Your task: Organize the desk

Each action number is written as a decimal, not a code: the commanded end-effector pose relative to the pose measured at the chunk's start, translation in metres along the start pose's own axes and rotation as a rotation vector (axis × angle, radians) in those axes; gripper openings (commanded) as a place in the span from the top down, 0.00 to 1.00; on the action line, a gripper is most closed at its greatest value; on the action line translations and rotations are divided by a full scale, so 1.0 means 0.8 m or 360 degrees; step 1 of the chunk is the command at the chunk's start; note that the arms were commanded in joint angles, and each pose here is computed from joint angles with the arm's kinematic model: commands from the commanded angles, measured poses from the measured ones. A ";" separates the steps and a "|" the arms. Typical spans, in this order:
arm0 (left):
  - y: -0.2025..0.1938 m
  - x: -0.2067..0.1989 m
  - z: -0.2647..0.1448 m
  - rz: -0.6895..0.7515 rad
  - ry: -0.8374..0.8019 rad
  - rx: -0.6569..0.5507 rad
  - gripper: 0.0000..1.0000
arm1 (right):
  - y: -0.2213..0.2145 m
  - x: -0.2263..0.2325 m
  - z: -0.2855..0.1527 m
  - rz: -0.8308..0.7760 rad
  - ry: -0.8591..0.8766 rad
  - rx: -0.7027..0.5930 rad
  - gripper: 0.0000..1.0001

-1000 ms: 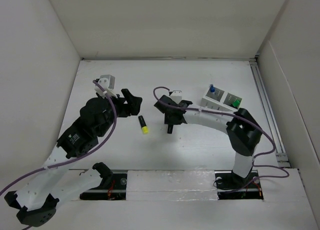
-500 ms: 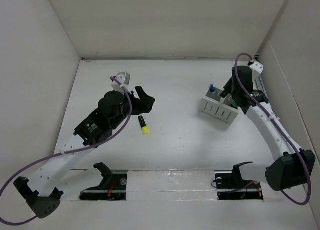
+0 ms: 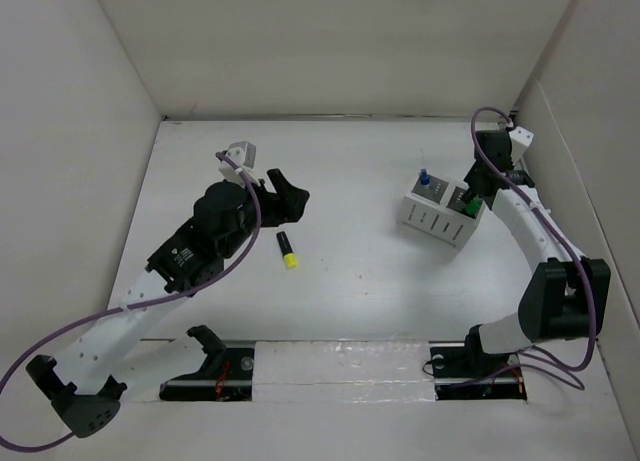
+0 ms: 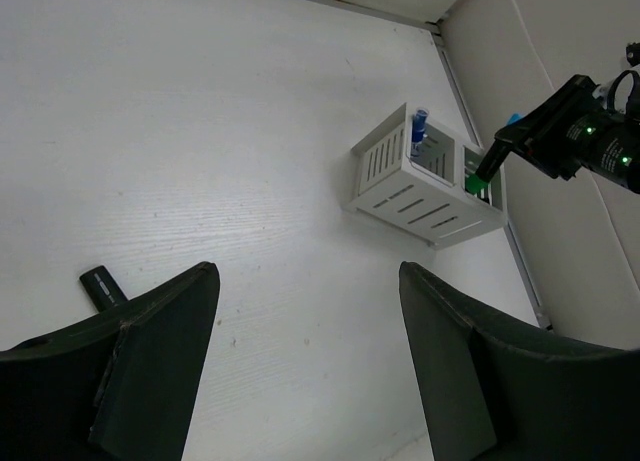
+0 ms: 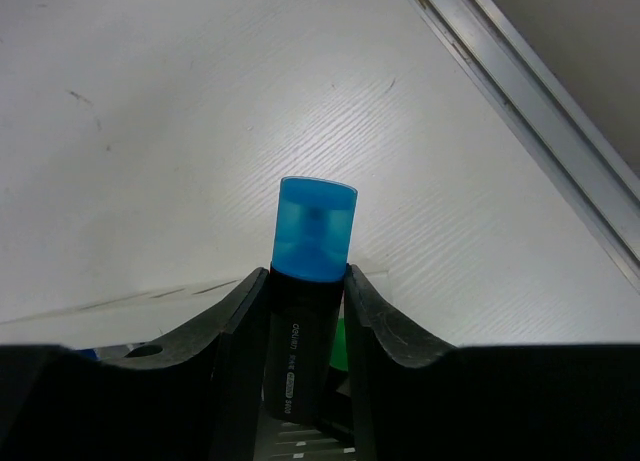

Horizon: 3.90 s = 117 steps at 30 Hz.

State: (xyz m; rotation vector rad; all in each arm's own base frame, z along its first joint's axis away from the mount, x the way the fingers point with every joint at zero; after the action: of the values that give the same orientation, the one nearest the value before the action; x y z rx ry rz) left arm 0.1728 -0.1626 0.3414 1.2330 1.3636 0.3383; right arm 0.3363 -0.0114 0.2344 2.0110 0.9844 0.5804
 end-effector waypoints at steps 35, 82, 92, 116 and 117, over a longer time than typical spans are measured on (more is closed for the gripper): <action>0.042 -0.009 -0.028 -0.0002 -0.0022 -0.0275 0.32 | -0.068 0.120 -0.155 -0.0262 0.1004 -0.0011 1.00; 0.076 0.013 -0.113 -0.0043 0.0065 -0.0531 0.29 | -0.259 0.359 -0.228 -0.0896 0.1383 0.0492 0.99; 0.065 -0.024 -0.048 0.0007 -0.0135 -0.0318 0.29 | -0.019 0.161 -0.147 -0.0263 0.1065 0.0043 1.00; 0.038 -0.040 0.016 0.0002 -0.0175 -0.0068 0.30 | 0.023 -0.006 -0.012 -0.0009 0.0110 -0.0247 0.97; 0.038 -0.041 0.018 0.0011 -0.0174 -0.0060 0.30 | 0.023 -0.007 -0.009 -0.0019 0.0078 -0.0246 0.97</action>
State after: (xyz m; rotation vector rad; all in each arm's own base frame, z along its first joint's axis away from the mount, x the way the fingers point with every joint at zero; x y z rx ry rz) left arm 0.1860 -0.1794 0.3639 1.2568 1.3020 0.3075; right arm 0.3274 -0.0178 0.2453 1.9259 1.0267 0.7216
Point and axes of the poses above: each gripper's point midway between its finger pads, its own z axis out along the fingers, its own x axis along the line the jaws close on, y = z × x, the point moved 9 cm from there along -z, back along the fingers, and after that the axes turned 2 degrees about -z, right-handed, at the moved point
